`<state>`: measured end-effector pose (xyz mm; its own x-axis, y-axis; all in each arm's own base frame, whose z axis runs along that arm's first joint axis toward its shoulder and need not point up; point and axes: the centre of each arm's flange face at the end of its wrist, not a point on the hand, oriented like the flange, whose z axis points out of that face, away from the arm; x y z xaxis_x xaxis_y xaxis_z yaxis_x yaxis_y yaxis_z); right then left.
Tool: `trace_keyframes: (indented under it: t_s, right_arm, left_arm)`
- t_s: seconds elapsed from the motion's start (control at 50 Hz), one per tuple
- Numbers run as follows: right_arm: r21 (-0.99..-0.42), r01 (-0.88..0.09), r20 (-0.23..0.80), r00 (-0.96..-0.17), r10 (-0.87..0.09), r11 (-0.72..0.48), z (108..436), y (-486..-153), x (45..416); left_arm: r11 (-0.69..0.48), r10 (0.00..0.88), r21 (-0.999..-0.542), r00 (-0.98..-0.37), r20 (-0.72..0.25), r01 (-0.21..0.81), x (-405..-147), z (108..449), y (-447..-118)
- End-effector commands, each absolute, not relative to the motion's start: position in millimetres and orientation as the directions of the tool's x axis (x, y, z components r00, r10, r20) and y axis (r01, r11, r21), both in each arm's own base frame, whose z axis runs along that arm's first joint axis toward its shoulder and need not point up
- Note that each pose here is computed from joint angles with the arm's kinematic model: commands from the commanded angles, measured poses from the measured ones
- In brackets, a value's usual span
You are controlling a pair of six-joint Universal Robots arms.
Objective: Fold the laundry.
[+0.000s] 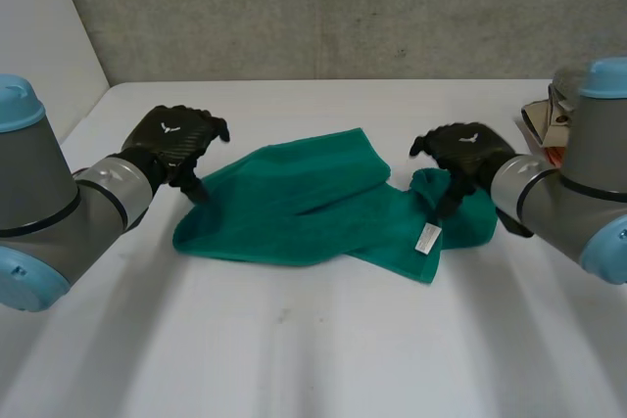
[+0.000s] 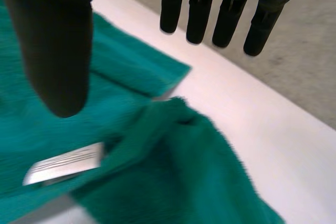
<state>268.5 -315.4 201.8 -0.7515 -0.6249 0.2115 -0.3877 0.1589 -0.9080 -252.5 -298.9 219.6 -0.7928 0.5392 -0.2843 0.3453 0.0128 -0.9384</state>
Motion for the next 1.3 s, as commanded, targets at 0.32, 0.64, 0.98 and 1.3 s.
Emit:
trace_keyframes:
  t_s: [0.32, 0.64, 0.98, 1.3]
  right_arm:
    - [-0.860, -0.499, 0.310, -0.673, -0.671, 0.103, 135.5, -283.7, 345.3]
    - [-0.952, -0.305, 0.245, -0.691, -0.680, -0.033, 267.2, -264.4, 332.3]
    - [-0.963, -0.187, 0.271, -0.665, -0.696, -0.196, 370.7, -219.8, 322.6]
    - [-0.961, -0.102, 0.251, -0.708, -0.661, -0.255, 408.0, -205.9, 324.9]
  left_arm:
    - [0.007, 0.525, -0.941, -0.802, -0.285, 0.339, -249.5, 217.5, -307.4]
    - [0.027, 0.481, -0.940, -0.829, -0.286, 0.341, -232.7, 210.8, -340.6]
    - [0.197, 0.707, -0.887, -0.687, -0.166, 0.418, -251.7, 150.3, -337.5]
    - [0.224, 0.707, -0.879, -0.691, -0.151, 0.421, -290.5, 134.2, -321.6]
